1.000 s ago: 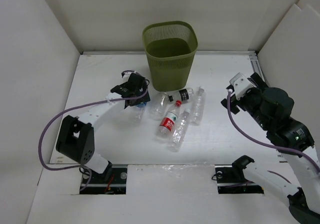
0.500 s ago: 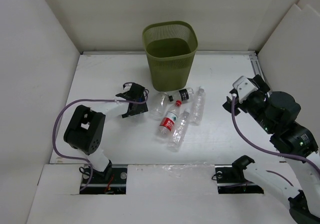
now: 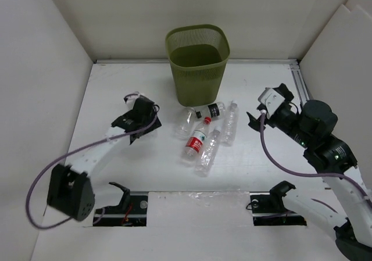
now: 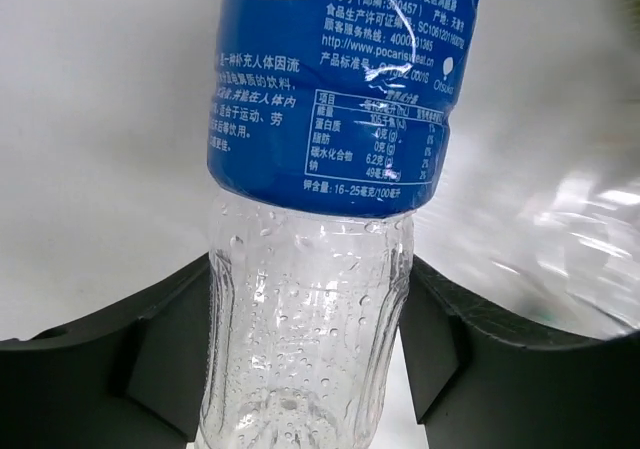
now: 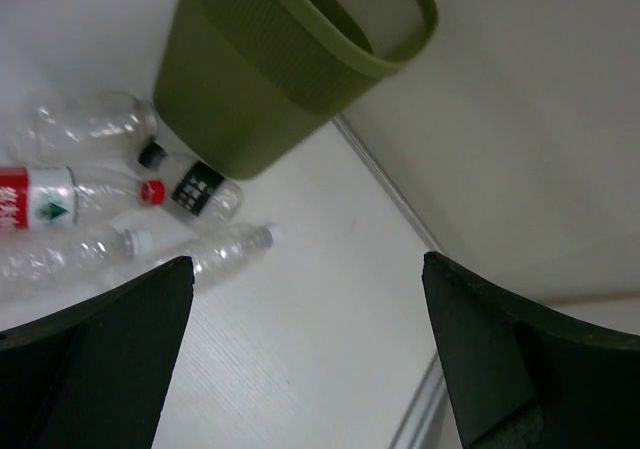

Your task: Put the plastic bottles in the bin

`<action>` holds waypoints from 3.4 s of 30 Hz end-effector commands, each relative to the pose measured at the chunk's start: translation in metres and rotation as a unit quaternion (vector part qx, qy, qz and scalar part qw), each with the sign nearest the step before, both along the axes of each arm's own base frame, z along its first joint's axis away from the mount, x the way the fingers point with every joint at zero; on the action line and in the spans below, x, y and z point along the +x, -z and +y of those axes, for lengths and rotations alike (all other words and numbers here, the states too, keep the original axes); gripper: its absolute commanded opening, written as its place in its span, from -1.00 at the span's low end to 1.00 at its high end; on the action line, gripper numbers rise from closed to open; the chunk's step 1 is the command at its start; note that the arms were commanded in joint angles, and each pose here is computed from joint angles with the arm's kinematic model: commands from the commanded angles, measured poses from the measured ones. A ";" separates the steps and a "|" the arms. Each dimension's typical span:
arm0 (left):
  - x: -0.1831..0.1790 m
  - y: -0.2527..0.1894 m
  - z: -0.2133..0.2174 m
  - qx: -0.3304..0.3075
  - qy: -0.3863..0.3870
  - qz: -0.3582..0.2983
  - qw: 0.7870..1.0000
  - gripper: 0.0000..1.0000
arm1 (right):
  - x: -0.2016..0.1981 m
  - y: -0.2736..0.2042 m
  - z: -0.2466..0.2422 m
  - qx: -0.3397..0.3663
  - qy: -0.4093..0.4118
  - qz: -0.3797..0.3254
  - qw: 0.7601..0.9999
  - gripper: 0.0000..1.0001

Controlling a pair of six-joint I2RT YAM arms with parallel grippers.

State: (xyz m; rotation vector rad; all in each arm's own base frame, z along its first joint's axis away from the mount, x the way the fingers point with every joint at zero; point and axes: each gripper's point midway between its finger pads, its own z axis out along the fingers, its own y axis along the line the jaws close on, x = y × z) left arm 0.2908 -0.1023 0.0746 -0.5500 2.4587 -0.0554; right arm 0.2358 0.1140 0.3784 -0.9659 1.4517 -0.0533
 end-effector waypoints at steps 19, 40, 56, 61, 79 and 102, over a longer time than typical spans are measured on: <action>-0.078 -0.363 -0.115 -0.179 0.467 -0.531 0.684 -1.00 | -0.050 -0.161 0.180 0.240 -0.468 -0.087 0.846 1.00; -0.087 -0.371 -0.141 -0.206 0.537 -0.542 0.613 -1.00 | -0.038 -0.172 0.241 0.330 -0.554 -0.044 0.763 1.00; -0.051 -0.393 -0.106 -0.185 0.391 -0.576 0.694 0.98 | -0.012 -0.170 0.258 0.344 -0.563 -0.018 0.752 -1.00; -0.030 -0.379 -0.093 -0.178 0.334 -0.534 0.756 0.98 | 0.073 -0.201 0.222 0.321 -0.485 -0.054 0.812 -1.00; 0.011 -0.251 -0.085 -0.151 0.261 -0.355 0.885 0.98 | 0.342 -0.082 0.136 0.323 -0.306 -0.023 0.896 1.00; 0.043 -0.072 -0.142 -0.067 0.293 -0.175 0.938 0.98 | 0.088 -0.119 0.102 0.178 -0.326 -0.126 0.920 1.00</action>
